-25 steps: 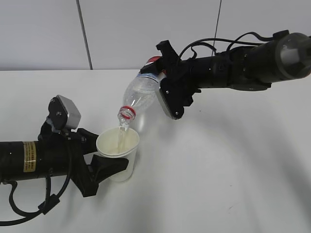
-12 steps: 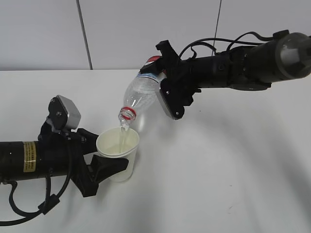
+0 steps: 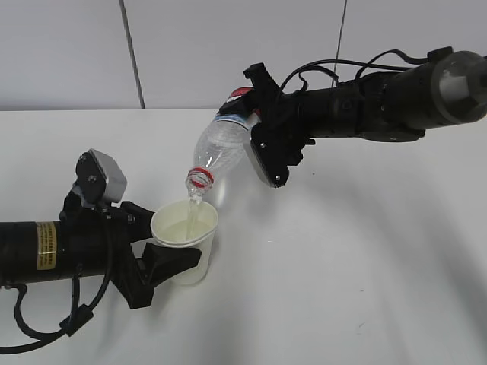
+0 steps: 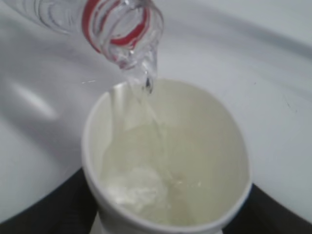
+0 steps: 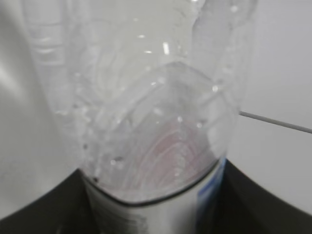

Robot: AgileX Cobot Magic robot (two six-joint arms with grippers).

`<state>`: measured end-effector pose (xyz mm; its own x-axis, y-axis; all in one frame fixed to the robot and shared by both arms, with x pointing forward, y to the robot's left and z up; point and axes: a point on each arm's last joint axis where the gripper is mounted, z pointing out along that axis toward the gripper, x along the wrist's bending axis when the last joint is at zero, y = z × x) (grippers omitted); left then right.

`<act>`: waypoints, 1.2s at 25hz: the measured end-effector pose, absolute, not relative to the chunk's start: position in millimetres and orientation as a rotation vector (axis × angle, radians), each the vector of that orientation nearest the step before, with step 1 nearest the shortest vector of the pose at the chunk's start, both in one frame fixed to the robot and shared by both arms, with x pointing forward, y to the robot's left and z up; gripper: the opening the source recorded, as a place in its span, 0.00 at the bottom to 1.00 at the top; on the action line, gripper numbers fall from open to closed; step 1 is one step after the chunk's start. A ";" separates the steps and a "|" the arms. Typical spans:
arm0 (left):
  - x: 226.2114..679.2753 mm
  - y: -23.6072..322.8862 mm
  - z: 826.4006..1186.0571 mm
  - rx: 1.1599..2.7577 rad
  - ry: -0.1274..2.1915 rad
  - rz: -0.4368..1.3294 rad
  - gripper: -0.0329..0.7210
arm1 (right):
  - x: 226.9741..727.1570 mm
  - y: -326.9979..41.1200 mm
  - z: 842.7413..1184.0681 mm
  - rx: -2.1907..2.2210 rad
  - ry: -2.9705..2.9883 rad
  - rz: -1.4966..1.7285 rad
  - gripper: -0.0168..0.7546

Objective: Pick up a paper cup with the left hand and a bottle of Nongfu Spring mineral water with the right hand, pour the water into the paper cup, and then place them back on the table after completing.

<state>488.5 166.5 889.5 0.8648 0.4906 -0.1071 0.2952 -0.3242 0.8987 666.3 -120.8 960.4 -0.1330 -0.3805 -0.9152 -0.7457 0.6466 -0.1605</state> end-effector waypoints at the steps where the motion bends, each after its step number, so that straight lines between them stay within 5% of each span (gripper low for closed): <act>1: 488.5 166.5 889.5 1.932 0.581 0.221 0.64 | 666.3 -120.8 960.4 -0.915 1.746 0.407 0.54; 9: 491.1 165.9 892.5 1.896 0.593 0.231 0.64 | 666.3 -120.8 960.4 -0.596 1.915 0.640 0.54; 19: 525.3 194.2 901.9 1.810 0.771 0.398 0.64 | 662.9 -123.4 958.1 0.395 2.138 1.295 0.54; 30: 535.1 216.2 900.3 1.784 0.818 0.507 0.64 | 647.1 -179.6 930.1 0.800 2.000 1.617 0.54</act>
